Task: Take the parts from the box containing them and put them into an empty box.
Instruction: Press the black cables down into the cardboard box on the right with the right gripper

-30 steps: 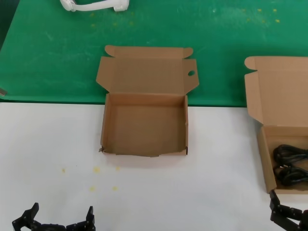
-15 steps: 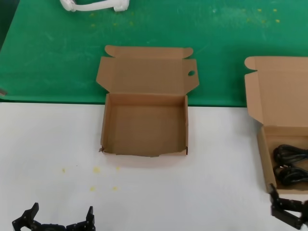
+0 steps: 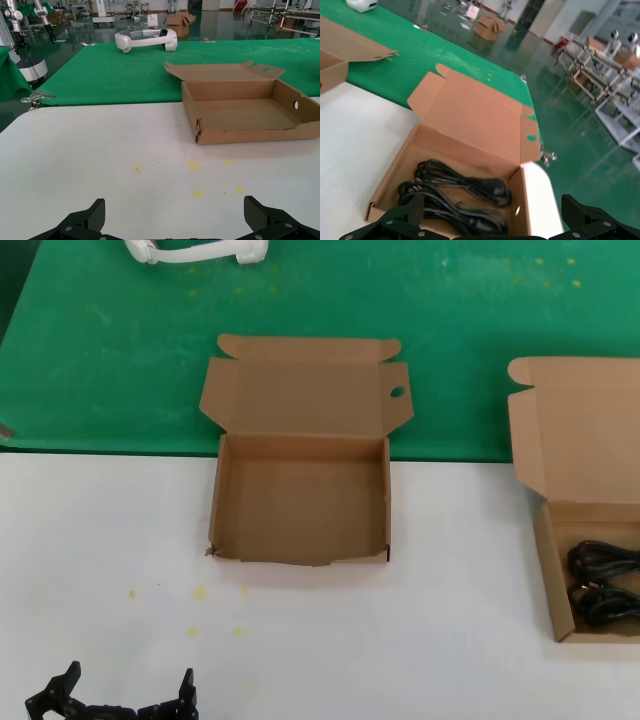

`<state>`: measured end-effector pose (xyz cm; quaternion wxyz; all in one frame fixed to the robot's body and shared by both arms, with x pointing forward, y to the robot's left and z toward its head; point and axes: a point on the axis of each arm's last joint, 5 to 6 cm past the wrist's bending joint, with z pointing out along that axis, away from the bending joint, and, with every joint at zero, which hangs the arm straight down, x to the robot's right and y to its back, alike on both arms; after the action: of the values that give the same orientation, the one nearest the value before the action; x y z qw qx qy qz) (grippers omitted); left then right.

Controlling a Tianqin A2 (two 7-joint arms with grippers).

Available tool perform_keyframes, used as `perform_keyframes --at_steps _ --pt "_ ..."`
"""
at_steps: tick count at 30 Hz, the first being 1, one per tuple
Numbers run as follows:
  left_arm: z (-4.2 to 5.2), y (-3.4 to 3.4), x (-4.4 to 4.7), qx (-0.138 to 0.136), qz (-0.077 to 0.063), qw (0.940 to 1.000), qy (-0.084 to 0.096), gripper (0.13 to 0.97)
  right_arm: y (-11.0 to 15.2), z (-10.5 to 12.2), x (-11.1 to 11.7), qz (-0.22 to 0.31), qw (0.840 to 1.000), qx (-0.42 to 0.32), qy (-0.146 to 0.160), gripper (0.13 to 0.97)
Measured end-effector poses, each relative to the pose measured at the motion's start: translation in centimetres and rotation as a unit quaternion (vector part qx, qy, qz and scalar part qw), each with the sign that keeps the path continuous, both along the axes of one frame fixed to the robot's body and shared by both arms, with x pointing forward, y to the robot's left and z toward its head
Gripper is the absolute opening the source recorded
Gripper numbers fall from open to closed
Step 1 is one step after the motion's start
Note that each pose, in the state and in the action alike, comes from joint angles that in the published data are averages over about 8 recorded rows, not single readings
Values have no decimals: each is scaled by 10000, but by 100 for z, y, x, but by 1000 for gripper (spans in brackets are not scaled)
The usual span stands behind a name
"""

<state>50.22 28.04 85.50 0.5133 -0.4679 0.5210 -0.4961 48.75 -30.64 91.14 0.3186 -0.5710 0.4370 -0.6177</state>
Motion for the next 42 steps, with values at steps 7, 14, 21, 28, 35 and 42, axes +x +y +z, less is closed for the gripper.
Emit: perform_keyframes --at_steps 7,14,21,28,35,42 --pt "0 0 0 0 0 10000 0 966 51 59 58 -78 9987 -504 48 966" --pt "0 0 0 0 0 10000 0 966 49 -9 133 -375 9956 -843 178 966" --pt "0 0 0 0 0 10000 0 966 15 -8 178 -560 9912 -1175 245 966" --pt "0 0 0 0 0 10000 0 966 39 91 255 -374 9853 -1625 373 966" --pt "0 0 0 -2 0 10000 0 966 74 128 382 -110 9687 -2355 770 966" --pt "0 0 0 -1 0 10000 0 966 119 176 503 2 9463 -3070 1017 966"
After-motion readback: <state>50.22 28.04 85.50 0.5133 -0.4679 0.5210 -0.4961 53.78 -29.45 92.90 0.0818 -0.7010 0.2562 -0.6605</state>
